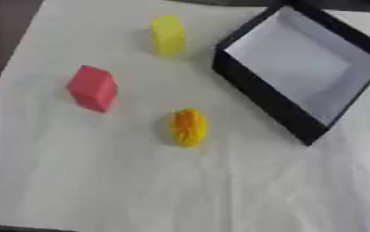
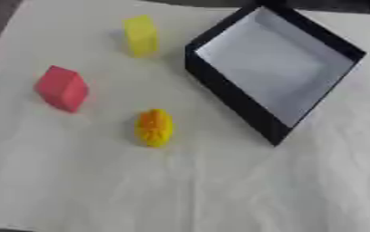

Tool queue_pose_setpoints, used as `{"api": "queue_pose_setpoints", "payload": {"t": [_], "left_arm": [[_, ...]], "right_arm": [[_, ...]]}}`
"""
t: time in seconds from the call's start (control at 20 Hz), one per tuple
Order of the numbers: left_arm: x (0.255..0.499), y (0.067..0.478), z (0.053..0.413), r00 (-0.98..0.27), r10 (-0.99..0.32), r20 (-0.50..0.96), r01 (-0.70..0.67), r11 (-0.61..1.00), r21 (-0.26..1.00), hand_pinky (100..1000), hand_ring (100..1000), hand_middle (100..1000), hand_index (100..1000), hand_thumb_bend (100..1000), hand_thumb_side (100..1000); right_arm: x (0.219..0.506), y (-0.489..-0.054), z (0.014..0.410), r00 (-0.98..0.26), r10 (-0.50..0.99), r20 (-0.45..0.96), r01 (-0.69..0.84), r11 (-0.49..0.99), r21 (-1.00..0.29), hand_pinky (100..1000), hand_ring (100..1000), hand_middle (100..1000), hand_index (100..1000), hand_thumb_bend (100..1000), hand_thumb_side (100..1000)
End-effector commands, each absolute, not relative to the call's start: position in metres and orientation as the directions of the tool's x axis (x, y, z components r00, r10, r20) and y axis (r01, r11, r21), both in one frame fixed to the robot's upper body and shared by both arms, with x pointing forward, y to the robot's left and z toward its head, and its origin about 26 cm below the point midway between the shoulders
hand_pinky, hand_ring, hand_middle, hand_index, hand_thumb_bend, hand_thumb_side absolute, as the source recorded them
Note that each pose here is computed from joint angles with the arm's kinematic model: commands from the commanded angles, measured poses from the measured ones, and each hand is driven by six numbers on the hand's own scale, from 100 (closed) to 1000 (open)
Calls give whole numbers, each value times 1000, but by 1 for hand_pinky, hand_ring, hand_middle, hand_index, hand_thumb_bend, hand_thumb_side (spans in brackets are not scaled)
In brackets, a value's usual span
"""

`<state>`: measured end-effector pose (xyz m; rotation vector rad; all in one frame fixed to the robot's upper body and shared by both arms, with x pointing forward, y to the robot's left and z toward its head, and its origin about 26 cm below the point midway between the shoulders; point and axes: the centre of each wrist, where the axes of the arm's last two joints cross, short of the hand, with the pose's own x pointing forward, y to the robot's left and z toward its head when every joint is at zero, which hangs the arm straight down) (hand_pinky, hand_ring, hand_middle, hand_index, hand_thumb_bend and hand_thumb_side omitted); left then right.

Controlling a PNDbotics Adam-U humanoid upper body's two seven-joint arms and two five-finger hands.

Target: Pick up objects on the table and place them in the box.

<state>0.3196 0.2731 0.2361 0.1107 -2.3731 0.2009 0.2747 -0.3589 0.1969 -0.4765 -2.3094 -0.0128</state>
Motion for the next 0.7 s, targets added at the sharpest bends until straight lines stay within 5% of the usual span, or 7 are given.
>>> {"api": "queue_pose_setpoints", "payload": {"t": [0.05, 0.35, 0.7], "left_arm": [[316, 274, 246, -747, -38, 664, -138, 986, -98, 808, 778, 820, 800, 279, 665], [316, 275, 258, -765, -58, 641, -135, 988, -72, 811, 782, 826, 806, 268, 642], [312, 297, 303, -766, -317, 559, -203, 945, 258, 816, 799, 846, 823, 241, 562]], "right_arm": [[271, -361, 206, -654, 353, 669, 351, 925, -146, 942, 847, 812, 877, 100, 552], [270, -364, 205, -646, 359, 673, 366, 920, -140, 942, 847, 812, 877, 100, 554], [267, -367, 202, -624, 384, 681, 381, 910, -164, 942, 847, 812, 877, 100, 554]]}}
